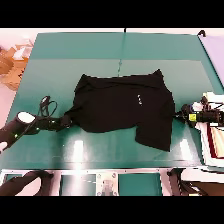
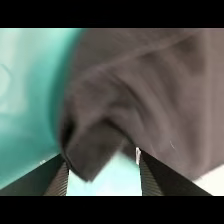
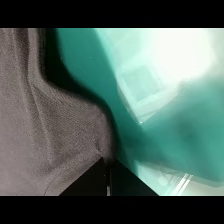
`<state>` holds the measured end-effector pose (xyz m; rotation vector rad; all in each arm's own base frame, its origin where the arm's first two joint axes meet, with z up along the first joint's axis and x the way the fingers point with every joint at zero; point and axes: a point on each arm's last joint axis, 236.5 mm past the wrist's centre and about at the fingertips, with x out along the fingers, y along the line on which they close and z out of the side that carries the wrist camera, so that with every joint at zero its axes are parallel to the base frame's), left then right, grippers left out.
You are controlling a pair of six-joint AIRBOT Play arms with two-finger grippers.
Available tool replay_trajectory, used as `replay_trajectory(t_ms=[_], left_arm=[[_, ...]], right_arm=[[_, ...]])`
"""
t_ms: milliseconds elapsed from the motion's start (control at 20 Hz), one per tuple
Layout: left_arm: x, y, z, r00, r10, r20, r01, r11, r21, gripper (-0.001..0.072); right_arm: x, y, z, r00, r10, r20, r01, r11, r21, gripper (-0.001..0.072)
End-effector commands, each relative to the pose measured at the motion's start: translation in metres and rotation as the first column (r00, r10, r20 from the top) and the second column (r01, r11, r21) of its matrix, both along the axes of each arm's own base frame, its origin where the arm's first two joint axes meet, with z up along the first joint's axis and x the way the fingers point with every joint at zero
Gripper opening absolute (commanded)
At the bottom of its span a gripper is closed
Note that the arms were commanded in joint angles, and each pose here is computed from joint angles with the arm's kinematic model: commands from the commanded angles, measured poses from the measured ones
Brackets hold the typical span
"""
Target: Fold the shirts.
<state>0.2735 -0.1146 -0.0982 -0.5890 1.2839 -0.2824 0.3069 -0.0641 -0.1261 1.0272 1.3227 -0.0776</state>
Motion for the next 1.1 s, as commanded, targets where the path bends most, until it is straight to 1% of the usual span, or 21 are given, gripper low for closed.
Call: replay_trajectory(t_ms=[0, 50, 100, 150, 250, 350, 450, 600, 700, 900, 1000, 1050], left_arm=[[-0.024, -0.019, 0.003, 0.989, -0.137, -0.055, 0.133, 0.989, -0.067, 0.0373], [-0.014, -0.015, 0.006, 0.991, -0.128, -0.024, 0.127, 0.991, -0.046, 0.0143], [0.001, -0.012, 0.012, 0.994, -0.107, 0.016, 0.107, 0.994, -0.030, 0.0021], [0.014, -0.011, 0.023, 0.995, -0.093, 0.043, 0.094, 0.995, -0.032, 0.0020], [0.029, -0.013, 0.050, 0.986, -0.144, 0.086, 0.147, 0.989, -0.030, 0.0020], [0.035, -0.006, 0.072, 0.980, -0.184, 0.081, 0.186, 0.983, -0.010, 0.0020], [0.026, 0.000, 0.091, 0.970, -0.240, 0.036, 0.241, 0.970, -0.013, 0.0019], [-0.001, 0.002, 0.101, 0.952, -0.302, -0.048, 0.298, 0.952, -0.065, 0.0020], [-0.009, 0.008, 0.098, 0.949, -0.304, -0.087, 0.301, 0.952, -0.053, 0.0019], [-0.007, 0.009, 0.099, 0.949, -0.303, -0.082, 0.300, 0.953, -0.048, 0.0019], [0.005, 0.013, 0.107, 0.955, -0.295, -0.041, 0.295, 0.955, -0.012, 0.0019], [0.017, 0.015, 0.120, 0.958, -0.286, 0.013, 0.286, 0.958, 0.013, 0.0019]], right_arm=[[0.000, -0.001, 0.000, 1.000, 0.001, 0.000, -0.001, 1.000, -0.003, 0.0014], [0.000, 0.000, 0.000, 1.000, 0.003, -0.001, -0.003, 1.000, 0.000, 0.0014], [-0.001, 0.001, 0.000, 1.000, 0.007, -0.004, -0.007, 1.000, 0.006, 0.0014], [-0.003, 0.003, 0.001, 1.000, 0.011, -0.007, -0.011, 1.000, 0.014, 0.0015], [-0.003, 0.004, 0.002, 1.000, 0.015, -0.009, -0.015, 1.000, 0.018, 0.0014], [-0.004, 0.006, 0.002, 1.000, 0.018, -0.011, -0.018, 1.000, 0.024, 0.0014], [-0.005, 0.007, 0.003, 1.000, 0.023, -0.014, -0.022, 0.999, 0.032, 0.0014], [-0.007, 0.009, 0.003, 0.999, 0.029, -0.018, -0.028, 0.999, 0.040, 0.0014], [-0.008, 0.011, 0.004, 0.999, 0.034, -0.021, -0.033, 0.998, 0.049, 0.0014], [-0.008, 0.017, 0.012, 0.999, 0.039, -0.013, -0.038, 0.996, 0.076, 0.0014], [0.005, 0.020, 0.033, 0.998, 0.011, 0.054, -0.016, 0.996, 0.089, 0.0013], [0.016, 0.022, 0.053, 0.992, 0.007, 0.125, -0.019, 0.996, 0.090, 0.0013]])
